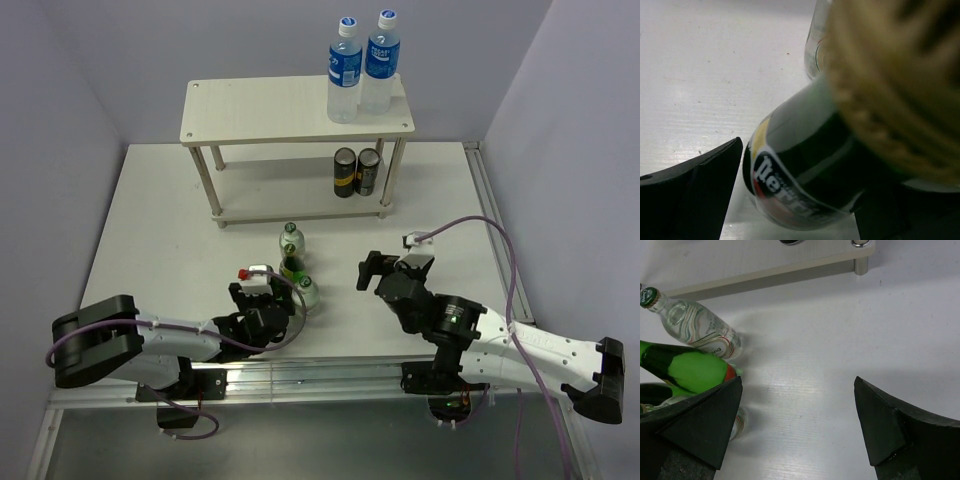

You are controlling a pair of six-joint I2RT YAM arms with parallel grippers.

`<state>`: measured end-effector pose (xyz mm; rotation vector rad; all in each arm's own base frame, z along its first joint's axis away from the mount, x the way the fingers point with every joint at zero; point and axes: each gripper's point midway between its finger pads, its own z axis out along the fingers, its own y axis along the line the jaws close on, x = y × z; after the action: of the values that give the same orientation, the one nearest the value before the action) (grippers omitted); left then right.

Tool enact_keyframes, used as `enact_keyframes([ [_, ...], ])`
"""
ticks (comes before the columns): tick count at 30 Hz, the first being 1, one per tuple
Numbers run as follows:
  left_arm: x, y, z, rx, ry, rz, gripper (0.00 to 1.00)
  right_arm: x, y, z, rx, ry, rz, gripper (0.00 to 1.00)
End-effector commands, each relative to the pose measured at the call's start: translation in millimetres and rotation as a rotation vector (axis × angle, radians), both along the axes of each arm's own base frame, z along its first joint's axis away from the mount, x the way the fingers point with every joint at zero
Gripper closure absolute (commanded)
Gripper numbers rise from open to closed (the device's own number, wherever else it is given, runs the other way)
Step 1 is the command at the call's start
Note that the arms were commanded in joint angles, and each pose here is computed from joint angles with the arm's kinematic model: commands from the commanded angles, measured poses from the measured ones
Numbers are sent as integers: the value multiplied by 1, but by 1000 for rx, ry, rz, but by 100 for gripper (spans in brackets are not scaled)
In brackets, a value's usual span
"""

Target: Place and organize the beverage onto the shelf

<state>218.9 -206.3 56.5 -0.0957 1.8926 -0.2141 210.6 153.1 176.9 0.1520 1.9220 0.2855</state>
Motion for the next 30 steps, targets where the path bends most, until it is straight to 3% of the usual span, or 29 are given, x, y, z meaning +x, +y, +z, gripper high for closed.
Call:
enact_keyframes([
  [1,6,3,2,-15,-32,33,14,3,1,4,35,-28,-24,0],
  [3,6,4,1,-10,-32,41,16,3,2,2,35,-27,-25,0],
  [6,7,4,-2,12,-30,50,32,3,2,-1,32,-24,-24,0],
  [7,8,4,-3,17,-27,53,54,3,2,-1,31,-24,-22,0],
  [9,8,5,-2,28,-19,66,71,3,2,-2,27,-23,-22,0],
  [10,7,5,0,28,-15,67,85,3,2,0,30,-24,-23,0],
  [12,6,5,4,46,4,73,99,3,2,1,28,-26,-22,0],
  [23,-4,1,117,22,24,16,100,4,0,11,47,-45,-24,0],
  [30,14,18,225,47,-95,73,100,5,2,15,57,-51,-23,0],
])
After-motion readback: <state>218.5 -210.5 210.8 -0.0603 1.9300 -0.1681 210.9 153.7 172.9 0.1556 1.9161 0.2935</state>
